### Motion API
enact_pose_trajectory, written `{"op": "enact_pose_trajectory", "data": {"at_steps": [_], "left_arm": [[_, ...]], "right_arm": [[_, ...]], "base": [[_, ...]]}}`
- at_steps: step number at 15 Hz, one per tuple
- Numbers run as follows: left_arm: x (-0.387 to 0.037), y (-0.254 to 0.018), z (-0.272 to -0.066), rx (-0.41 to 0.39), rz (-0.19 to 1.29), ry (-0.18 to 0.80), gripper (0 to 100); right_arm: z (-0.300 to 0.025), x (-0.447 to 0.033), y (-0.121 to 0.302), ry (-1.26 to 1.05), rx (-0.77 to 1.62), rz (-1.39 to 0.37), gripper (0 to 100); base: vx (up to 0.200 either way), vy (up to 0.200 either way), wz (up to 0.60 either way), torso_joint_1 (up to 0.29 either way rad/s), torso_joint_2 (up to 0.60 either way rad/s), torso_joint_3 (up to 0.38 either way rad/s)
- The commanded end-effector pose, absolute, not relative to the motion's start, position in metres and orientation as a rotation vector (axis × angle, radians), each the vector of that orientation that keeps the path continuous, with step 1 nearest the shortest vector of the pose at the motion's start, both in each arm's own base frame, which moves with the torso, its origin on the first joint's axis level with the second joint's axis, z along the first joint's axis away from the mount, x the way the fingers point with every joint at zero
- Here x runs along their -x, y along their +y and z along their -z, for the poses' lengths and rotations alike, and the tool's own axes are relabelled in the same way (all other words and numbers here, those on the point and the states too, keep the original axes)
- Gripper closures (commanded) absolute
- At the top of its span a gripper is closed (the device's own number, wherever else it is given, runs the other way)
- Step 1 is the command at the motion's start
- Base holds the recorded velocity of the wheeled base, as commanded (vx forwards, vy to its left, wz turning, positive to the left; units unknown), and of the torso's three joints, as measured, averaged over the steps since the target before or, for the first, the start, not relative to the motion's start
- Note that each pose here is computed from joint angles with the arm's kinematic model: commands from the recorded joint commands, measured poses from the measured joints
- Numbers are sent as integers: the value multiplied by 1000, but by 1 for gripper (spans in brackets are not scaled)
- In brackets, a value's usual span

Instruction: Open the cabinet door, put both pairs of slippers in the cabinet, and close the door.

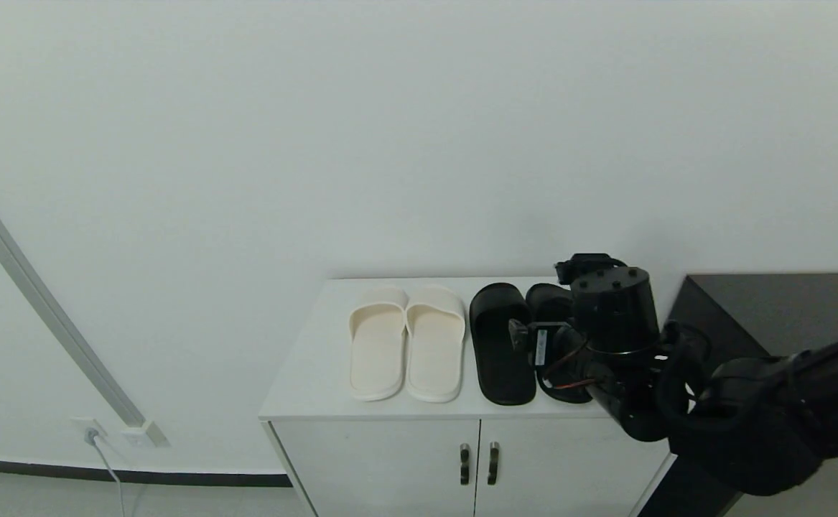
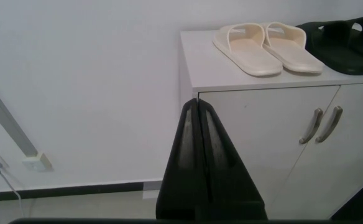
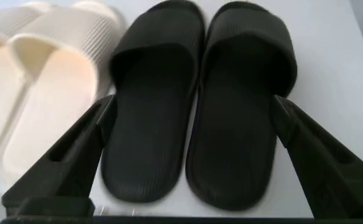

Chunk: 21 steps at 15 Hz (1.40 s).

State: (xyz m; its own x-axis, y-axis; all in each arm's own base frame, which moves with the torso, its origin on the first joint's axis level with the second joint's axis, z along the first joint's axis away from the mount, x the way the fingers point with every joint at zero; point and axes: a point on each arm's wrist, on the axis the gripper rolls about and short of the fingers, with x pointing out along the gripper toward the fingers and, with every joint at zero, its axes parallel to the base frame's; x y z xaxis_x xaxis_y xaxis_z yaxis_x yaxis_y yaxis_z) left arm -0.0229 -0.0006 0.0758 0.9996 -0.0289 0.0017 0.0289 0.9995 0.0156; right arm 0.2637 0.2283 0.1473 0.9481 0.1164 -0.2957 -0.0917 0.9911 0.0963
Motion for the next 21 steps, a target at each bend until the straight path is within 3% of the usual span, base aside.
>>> {"op": "enact_pose_trajectory", "data": {"at_steps": [1,8,13,14,21], "left_arm": [[23,-1,-76,-15,28,-2,100],[23,-1,-76,-15,29,-2,100],[23,-1,-76,-15,28,-2,100],[23,-1,-76,-15,29,0,100],[23,-1,-76,-12,29,-2,100]], "right_arm": [[-113,-291,244,343,-41,-43,0],[-82,-346,252,271,-26,53,0],[-85,-373,252,227,-27,79,0],[-85,-375,251,223,-18,81,100],[-89,-375,250,214,-29,84,100]], "base": [[0,0,0,0,0,0],[0,0,0,0,0,0],[0,0,0,0,0,0],[0,0,0,0,0,0],[0,0,0,0,0,0]]}}
